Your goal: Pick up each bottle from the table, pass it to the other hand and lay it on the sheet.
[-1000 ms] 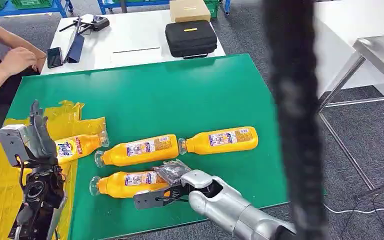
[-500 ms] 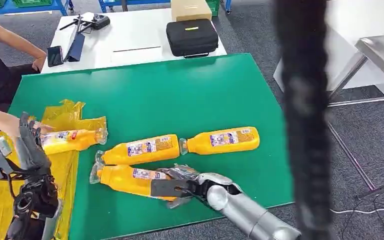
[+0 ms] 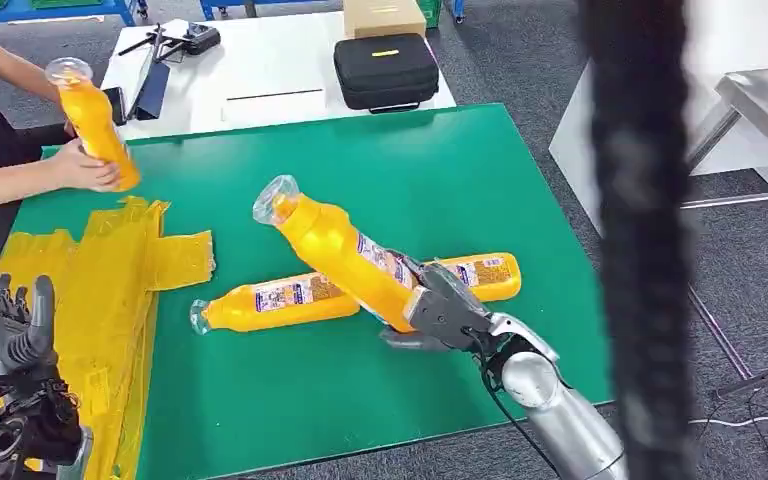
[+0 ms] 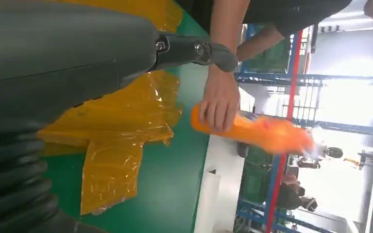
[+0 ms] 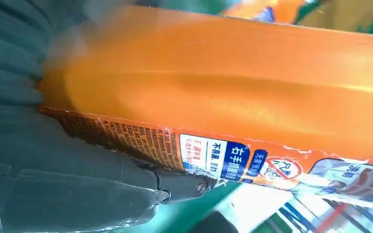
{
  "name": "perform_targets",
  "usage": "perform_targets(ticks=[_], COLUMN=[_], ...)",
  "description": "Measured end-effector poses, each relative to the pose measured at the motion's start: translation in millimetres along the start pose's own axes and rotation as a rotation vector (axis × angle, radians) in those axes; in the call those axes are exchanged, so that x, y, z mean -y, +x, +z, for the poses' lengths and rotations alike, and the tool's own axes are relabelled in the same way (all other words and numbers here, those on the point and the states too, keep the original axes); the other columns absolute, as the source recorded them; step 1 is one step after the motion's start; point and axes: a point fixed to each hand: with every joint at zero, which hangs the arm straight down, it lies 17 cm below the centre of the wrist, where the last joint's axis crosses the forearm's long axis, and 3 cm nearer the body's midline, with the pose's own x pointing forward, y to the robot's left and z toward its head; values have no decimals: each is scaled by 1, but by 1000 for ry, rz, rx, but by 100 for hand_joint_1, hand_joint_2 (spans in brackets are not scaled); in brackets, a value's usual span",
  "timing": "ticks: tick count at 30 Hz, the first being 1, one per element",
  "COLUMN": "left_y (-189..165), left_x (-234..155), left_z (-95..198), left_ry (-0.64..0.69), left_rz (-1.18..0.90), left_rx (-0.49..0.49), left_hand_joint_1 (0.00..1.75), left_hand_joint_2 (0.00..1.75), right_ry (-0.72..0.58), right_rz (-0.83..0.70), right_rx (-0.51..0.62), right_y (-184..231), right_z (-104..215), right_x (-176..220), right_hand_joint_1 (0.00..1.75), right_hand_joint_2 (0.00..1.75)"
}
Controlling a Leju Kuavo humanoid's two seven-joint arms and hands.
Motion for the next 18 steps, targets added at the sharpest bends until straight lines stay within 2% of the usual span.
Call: perform_targets(ticks=[5, 8, 10, 13, 15, 18], left_y=[2, -1, -6, 0, 15, 29], left_x=[1, 8, 26, 73, 105, 146], left_z=[1, 4, 12, 37, 53, 69], left_ry=[1, -26, -105, -296, -418, -533], left_rz=[5, 67, 248, 595, 773, 891], left_rx=[3, -30, -109, -212, -233, -262], left_hand_joint_1=[0, 0, 0, 0, 0, 0], left_hand_joint_2=[175, 175, 175, 175, 175, 175], right_ry=[-28, -90, -145, -203, -212, -195], right_rz=[-5, -2, 7, 72, 125, 141], right_rx=[23, 52, 75, 116, 127, 133], right_y=[9, 15, 20, 30, 34, 40], right_z=[1, 0, -2, -13, -27, -52], right_x=[8, 21, 32, 44, 43, 26], right_hand_joint_1=[175, 175, 175, 175, 175, 175], right_hand_joint_2=[175, 175, 175, 175, 175, 175])
